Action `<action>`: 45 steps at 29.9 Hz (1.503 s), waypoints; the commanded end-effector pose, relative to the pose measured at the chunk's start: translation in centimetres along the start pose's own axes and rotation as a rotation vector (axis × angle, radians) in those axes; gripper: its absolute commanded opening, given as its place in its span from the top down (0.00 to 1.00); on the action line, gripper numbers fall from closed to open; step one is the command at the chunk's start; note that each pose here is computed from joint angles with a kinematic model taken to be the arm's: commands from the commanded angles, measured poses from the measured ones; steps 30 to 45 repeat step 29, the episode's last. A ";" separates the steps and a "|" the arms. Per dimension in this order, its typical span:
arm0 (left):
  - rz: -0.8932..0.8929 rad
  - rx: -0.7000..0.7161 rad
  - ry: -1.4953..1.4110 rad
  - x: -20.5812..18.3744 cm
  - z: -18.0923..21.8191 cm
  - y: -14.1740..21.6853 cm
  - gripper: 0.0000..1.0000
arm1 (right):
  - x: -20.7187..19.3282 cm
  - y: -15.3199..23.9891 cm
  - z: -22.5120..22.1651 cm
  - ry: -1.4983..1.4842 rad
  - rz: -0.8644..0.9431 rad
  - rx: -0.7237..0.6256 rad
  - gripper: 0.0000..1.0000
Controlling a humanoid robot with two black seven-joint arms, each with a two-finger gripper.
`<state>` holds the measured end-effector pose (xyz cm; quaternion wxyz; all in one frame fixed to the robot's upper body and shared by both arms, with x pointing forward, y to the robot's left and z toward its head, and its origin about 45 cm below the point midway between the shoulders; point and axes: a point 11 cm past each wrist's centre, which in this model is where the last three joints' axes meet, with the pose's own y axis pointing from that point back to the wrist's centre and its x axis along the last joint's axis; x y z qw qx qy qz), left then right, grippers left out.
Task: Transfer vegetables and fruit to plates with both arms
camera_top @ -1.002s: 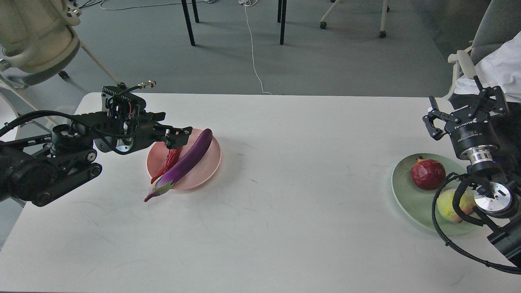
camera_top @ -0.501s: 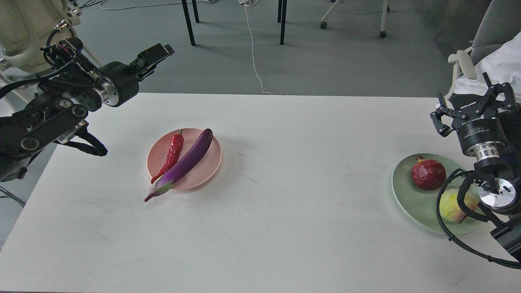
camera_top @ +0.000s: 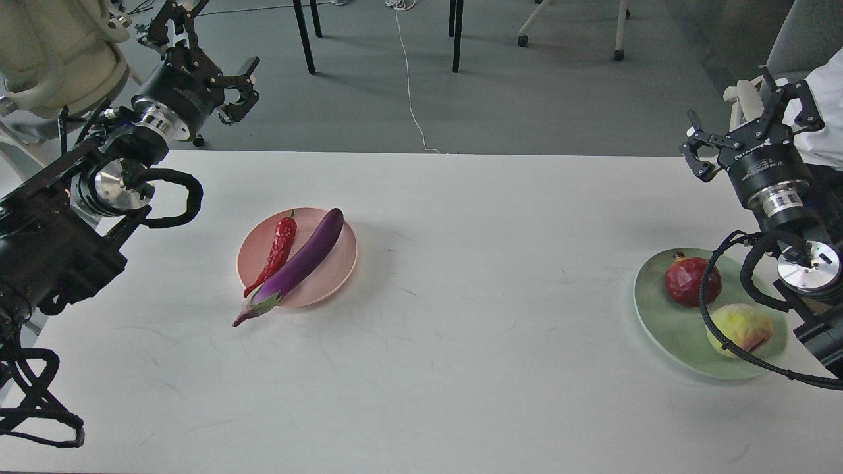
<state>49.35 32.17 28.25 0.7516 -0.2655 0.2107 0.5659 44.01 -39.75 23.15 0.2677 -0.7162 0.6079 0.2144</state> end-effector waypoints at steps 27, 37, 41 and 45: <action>0.087 -0.029 0.294 2.7 -6.9 3.3 0.01 | -2.3 -2.8 0.3 0.032 -0.042 -0.019 0.01; 0.088 -0.029 0.289 2.8 -6.7 3.3 0.01 | -2.0 -2.6 0.4 0.027 -0.032 -0.019 0.01; 0.088 -0.029 0.289 2.8 -6.7 3.3 0.01 | -2.0 -2.6 0.4 0.027 -0.032 -0.019 0.01; 0.088 -0.029 0.289 2.8 -6.7 3.3 0.01 | -2.0 -2.6 0.4 0.027 -0.032 -0.019 0.01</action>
